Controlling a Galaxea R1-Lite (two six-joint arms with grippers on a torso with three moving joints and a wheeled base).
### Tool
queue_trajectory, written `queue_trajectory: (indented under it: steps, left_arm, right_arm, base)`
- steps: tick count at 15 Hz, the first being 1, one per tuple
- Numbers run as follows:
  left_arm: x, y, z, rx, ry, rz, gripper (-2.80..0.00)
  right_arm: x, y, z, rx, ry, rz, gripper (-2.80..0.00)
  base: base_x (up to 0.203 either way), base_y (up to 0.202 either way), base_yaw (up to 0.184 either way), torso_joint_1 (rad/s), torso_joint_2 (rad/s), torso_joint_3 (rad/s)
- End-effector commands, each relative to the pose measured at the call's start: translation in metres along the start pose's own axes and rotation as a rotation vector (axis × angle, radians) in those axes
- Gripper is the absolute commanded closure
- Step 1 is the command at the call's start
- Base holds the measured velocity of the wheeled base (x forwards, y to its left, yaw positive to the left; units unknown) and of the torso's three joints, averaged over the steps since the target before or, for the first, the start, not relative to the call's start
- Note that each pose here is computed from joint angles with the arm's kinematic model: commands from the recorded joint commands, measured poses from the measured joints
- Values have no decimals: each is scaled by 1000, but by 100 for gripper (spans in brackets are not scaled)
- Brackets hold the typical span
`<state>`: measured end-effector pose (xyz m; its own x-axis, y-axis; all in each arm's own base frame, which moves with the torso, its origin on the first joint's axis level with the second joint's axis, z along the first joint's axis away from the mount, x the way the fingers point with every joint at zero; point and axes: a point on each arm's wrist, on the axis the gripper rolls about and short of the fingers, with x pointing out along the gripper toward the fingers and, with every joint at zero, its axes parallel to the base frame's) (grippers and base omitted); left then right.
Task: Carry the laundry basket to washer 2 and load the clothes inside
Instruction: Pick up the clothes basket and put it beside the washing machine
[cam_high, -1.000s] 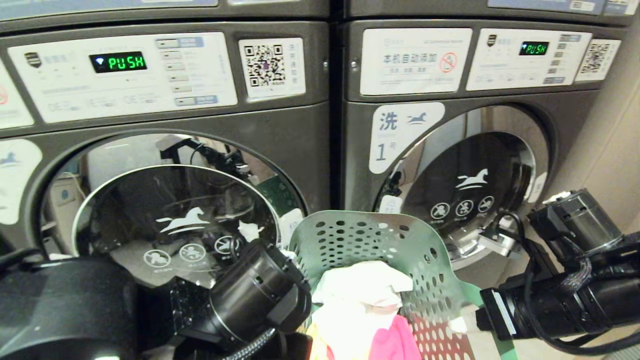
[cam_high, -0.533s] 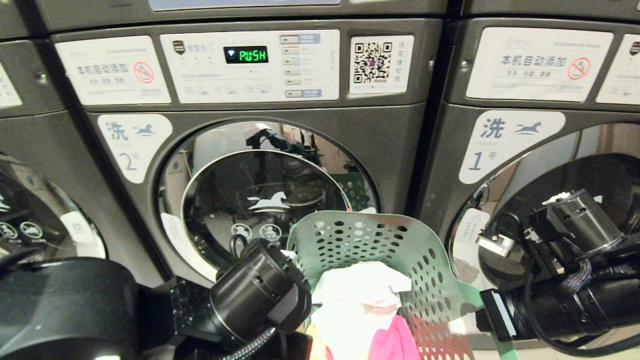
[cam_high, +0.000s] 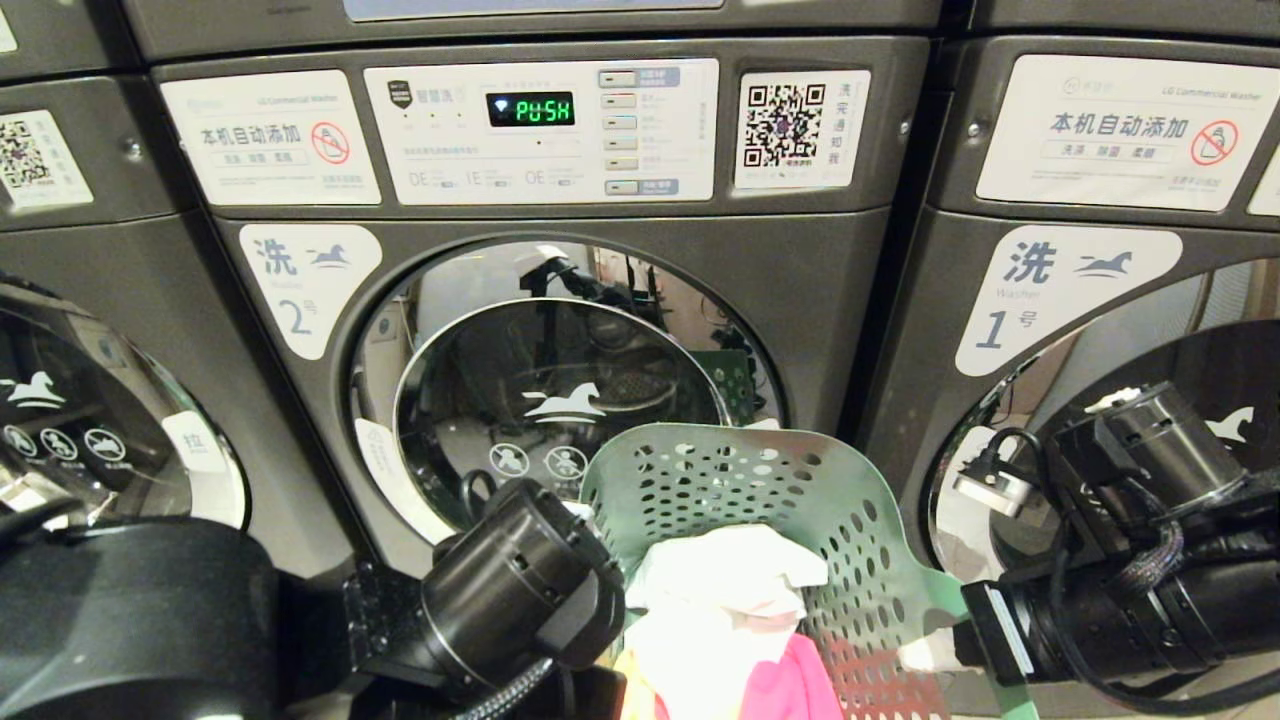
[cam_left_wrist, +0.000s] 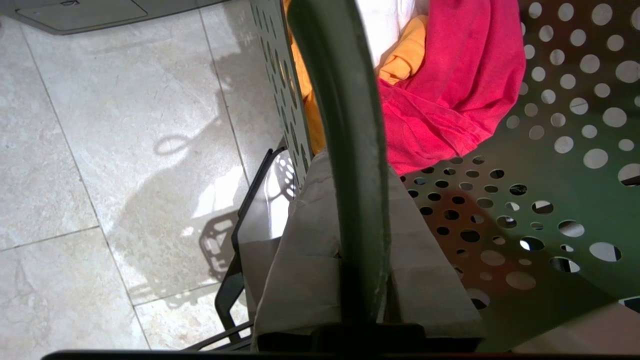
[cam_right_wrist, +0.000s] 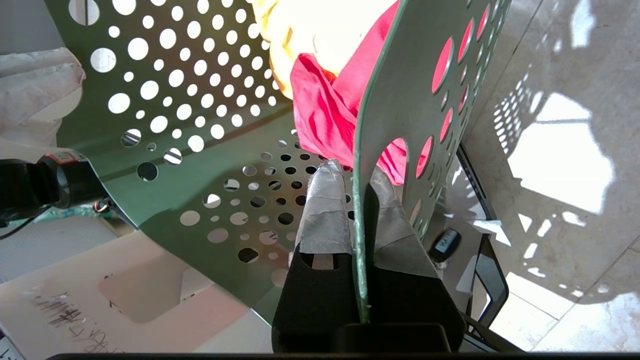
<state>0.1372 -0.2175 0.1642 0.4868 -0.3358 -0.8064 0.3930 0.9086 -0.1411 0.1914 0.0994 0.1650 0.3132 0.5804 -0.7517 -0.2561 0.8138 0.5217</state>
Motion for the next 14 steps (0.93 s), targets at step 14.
queue_trajectory:
  steps: [14]
  left_arm:
    - [9, -11, 12, 25, -22, 14, 0]
  right_arm:
    - [-8, -10, -3, 39, -51, -81, 0]
  base:
    - [-120, 0, 1, 0, 3, 1]
